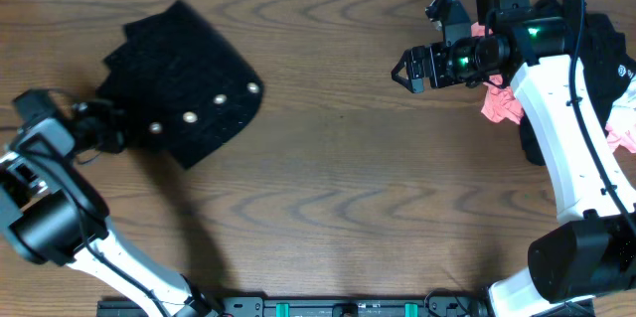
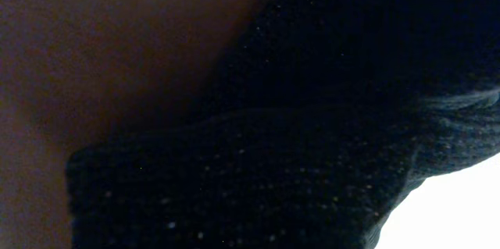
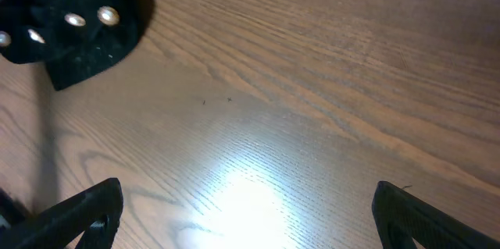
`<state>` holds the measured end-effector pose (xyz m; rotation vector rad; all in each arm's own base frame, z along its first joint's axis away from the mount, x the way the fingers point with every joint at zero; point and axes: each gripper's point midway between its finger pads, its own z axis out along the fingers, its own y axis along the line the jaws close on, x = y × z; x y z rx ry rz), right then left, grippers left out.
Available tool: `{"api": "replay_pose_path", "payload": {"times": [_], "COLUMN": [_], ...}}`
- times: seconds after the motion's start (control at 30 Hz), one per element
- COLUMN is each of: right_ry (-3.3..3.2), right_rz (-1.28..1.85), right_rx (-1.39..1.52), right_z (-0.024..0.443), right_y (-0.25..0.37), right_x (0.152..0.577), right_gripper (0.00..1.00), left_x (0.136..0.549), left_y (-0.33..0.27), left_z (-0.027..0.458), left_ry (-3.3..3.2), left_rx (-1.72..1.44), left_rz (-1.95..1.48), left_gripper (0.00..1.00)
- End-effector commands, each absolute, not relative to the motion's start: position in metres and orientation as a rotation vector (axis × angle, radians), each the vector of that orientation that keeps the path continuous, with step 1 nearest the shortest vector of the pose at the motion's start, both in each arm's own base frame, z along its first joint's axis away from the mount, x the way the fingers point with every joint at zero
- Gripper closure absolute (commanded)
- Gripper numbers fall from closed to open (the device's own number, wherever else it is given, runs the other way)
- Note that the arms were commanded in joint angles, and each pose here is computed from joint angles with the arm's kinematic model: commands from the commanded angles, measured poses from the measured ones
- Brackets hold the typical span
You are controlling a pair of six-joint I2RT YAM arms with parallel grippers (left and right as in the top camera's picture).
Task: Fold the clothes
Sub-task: 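Drag the folded garment to the far left with the left gripper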
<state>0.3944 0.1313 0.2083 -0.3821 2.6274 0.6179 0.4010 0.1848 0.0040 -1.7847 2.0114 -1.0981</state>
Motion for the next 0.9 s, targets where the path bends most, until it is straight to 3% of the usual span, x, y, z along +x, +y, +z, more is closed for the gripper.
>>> {"api": "replay_pose_path", "payload": {"times": [0.0, 0.2, 0.53, 0.87], "right_ry": [2.614, 2.597, 2.602, 2.596], "right_rz": [0.627, 0.659, 0.672, 0.670], "right_rx": [-0.404, -0.413, -0.404, -0.407], "right_z": [0.209, 0.211, 0.212, 0.211], "right_y": [0.133, 0.137, 0.141, 0.142], "right_x": [0.396, 0.397, 0.395, 0.397], "right_gripper": [0.01, 0.01, 0.01, 0.01], "left_x": [0.335, 0.345, 0.400, 0.454], "left_y": [0.231, 0.237, 0.193, 0.203], "left_z": [-0.069, -0.065, -0.055, -0.024], "left_ry": [1.952, 1.827, 1.635, 1.587], "left_rx": [-2.165, -2.228, -2.363, -2.076], "left_rz": [-0.688, -0.730, -0.873, -0.984], "left_gripper": [0.94, 0.94, 0.94, 0.94]}}
